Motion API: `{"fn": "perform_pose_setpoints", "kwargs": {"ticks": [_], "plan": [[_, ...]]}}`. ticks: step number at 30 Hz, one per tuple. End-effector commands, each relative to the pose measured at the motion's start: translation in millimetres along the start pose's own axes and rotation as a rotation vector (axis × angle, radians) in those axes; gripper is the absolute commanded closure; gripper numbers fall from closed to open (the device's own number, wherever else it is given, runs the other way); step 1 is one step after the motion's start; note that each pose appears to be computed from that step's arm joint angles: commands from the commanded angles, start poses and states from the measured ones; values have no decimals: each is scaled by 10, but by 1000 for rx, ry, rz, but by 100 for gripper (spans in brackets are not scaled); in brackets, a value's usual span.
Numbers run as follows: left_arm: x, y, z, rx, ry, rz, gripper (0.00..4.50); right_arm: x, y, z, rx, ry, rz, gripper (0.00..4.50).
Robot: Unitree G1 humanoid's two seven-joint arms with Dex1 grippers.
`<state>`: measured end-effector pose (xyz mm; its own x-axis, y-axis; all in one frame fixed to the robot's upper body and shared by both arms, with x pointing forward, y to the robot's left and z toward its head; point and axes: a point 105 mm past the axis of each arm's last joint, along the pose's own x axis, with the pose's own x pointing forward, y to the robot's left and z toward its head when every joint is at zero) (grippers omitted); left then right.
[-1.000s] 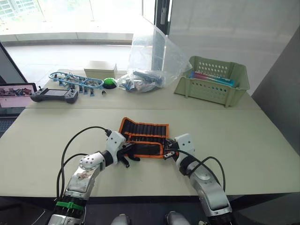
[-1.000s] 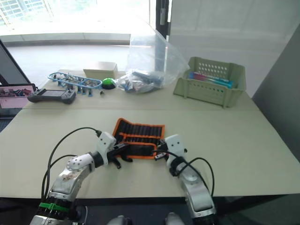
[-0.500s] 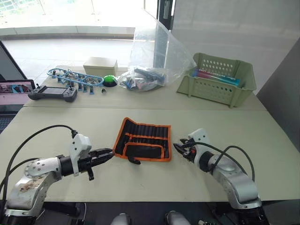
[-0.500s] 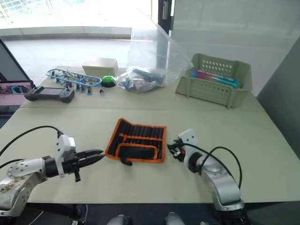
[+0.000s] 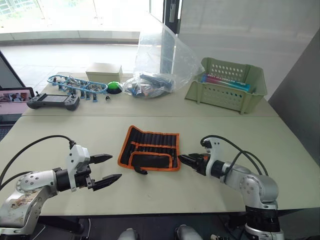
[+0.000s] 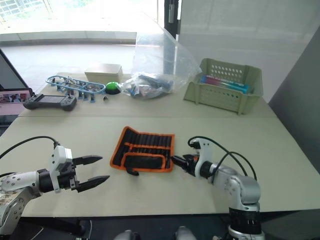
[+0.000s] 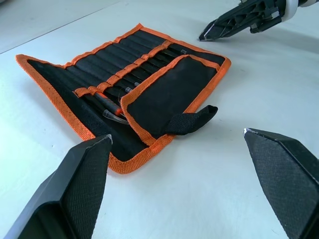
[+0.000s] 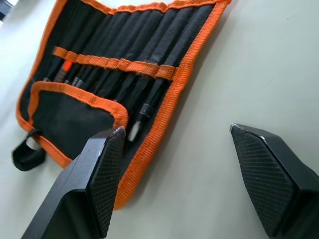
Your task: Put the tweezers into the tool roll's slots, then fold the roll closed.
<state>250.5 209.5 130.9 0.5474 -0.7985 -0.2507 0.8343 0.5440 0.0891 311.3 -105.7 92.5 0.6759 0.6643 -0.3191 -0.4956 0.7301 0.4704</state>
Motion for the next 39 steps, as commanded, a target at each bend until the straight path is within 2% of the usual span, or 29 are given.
{"fn": "perform_pose_setpoints", "kwargs": {"ticks": [1,8,11,19,24,29,33,36,39], "plan": [[1,-16,131,49,-36,0,1,100,187,-64,68,26,84,94],[0,-20,143,54,-35,-3,1,230,199,-40,132,2,82,94],[1,-21,146,56,-33,-5,0,238,145,-5,160,-21,63,172],[15,-37,132,51,-29,-13,0,162,71,23,168,-40,50,448],[34,-36,133,50,-31,-14,0,163,103,25,174,-53,66,448],[42,-36,129,49,-29,-15,0,-17,-134,175,186,-120,-20,448],[50,-30,126,45,-30,-15,0,-173,-204,263,153,-128,-38,448],[71,-19,116,44,-29,-17,0,-225,-137,307,121,-116,-24,448],[94,-15,116,45,-30,-19,0,-156,12,284,96,-96,-3,448]]}}
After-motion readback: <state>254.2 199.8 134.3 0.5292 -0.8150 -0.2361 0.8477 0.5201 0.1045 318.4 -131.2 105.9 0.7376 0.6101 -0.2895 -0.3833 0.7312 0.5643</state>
